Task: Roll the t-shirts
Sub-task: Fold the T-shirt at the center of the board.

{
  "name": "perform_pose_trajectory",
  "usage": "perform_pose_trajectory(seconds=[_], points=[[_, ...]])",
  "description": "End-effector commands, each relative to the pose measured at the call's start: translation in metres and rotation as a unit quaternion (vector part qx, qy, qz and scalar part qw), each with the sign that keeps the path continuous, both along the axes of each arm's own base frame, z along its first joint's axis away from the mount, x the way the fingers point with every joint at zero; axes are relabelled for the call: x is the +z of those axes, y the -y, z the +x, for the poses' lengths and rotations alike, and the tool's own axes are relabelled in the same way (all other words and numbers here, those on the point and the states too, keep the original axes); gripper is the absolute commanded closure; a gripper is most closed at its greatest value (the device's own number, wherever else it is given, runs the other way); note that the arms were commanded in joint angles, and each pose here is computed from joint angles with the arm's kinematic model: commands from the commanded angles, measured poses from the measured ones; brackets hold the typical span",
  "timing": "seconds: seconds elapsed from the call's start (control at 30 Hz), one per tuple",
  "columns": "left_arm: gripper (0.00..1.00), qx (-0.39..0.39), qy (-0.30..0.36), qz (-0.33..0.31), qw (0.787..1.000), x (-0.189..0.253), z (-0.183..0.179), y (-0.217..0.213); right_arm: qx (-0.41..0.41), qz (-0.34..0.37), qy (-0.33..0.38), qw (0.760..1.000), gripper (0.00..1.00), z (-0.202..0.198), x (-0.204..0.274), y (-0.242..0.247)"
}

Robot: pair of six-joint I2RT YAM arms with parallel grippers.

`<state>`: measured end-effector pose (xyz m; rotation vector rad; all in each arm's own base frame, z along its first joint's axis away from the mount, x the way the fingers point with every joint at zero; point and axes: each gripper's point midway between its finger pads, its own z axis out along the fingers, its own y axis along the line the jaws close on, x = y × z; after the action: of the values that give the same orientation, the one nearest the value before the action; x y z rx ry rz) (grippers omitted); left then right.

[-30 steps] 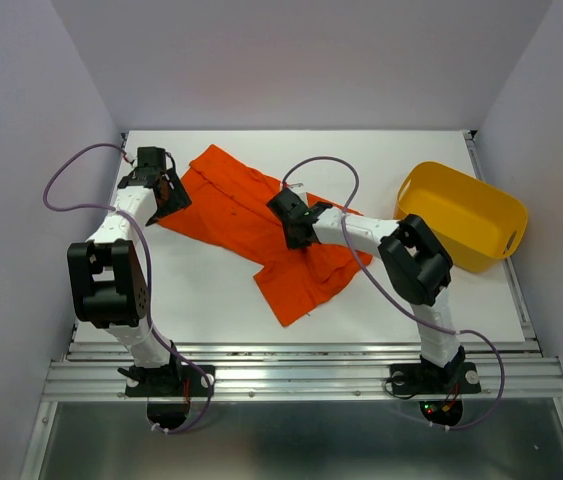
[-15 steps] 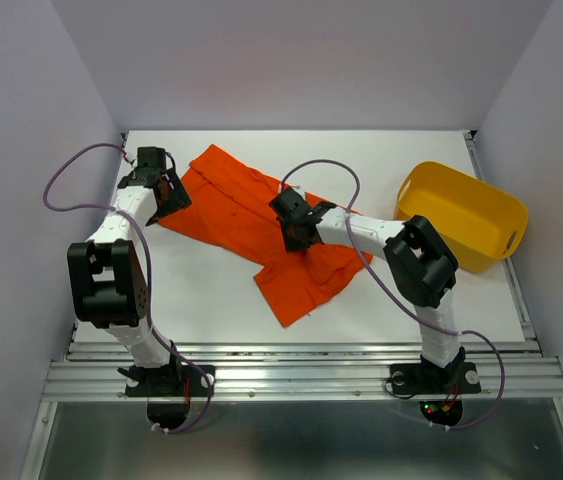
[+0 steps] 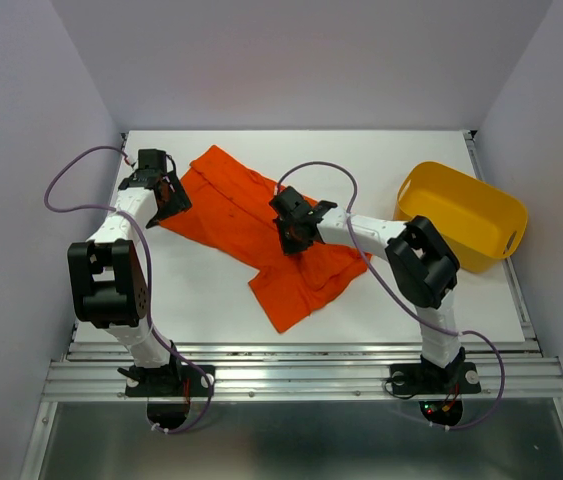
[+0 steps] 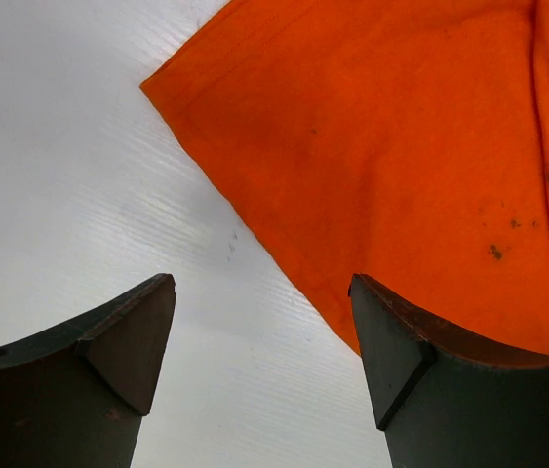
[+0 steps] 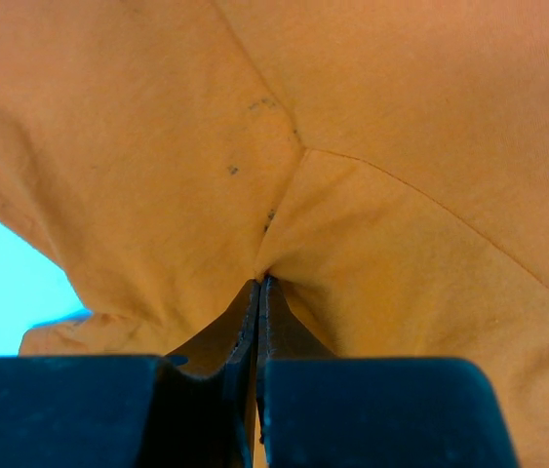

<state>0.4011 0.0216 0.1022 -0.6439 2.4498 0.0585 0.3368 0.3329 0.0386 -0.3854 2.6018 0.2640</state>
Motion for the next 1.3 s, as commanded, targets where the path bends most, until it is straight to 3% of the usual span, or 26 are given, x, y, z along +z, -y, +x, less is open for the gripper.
perform_pose_trajectory(seconds=[0.0,0.63,0.67,0.73,0.83,0.9,1.07,1.27], points=[[0.17,-0.007,0.022,0.006,1.000,0.017,-0.002,0.001,0.028,0.060,0.026,0.997,0.99,0.004,0.050,-0.019],[0.17,-0.011,0.017,0.002,1.000,0.012,-0.005,0.006,0.078,0.106,-0.014,0.991,0.98,-0.015,0.057,-0.038],[0.17,-0.011,0.016,0.002,1.000,0.012,-0.006,0.006,0.073,0.107,-0.013,0.992,0.96,-0.012,0.057,-0.035],[0.17,-0.011,0.016,0.001,1.000,0.012,-0.005,0.006,0.067,0.103,-0.007,0.992,0.67,-0.010,0.059,-0.032],[0.17,-0.009,0.017,0.000,1.000,0.013,-0.004,0.006,0.061,0.096,0.005,0.994,0.55,-0.008,0.065,-0.026],[0.17,-0.009,0.019,-0.001,1.000,0.014,-0.003,0.007,0.058,0.096,0.016,0.994,0.53,-0.009,0.075,-0.022],[0.17,-0.029,0.023,-0.009,0.999,0.016,0.003,0.025,-0.002,0.084,0.028,0.996,0.57,0.003,0.079,0.025],[0.17,-0.037,0.015,-0.019,0.999,0.006,0.006,0.035,-0.095,0.038,0.017,0.995,0.75,0.017,0.051,0.099]])
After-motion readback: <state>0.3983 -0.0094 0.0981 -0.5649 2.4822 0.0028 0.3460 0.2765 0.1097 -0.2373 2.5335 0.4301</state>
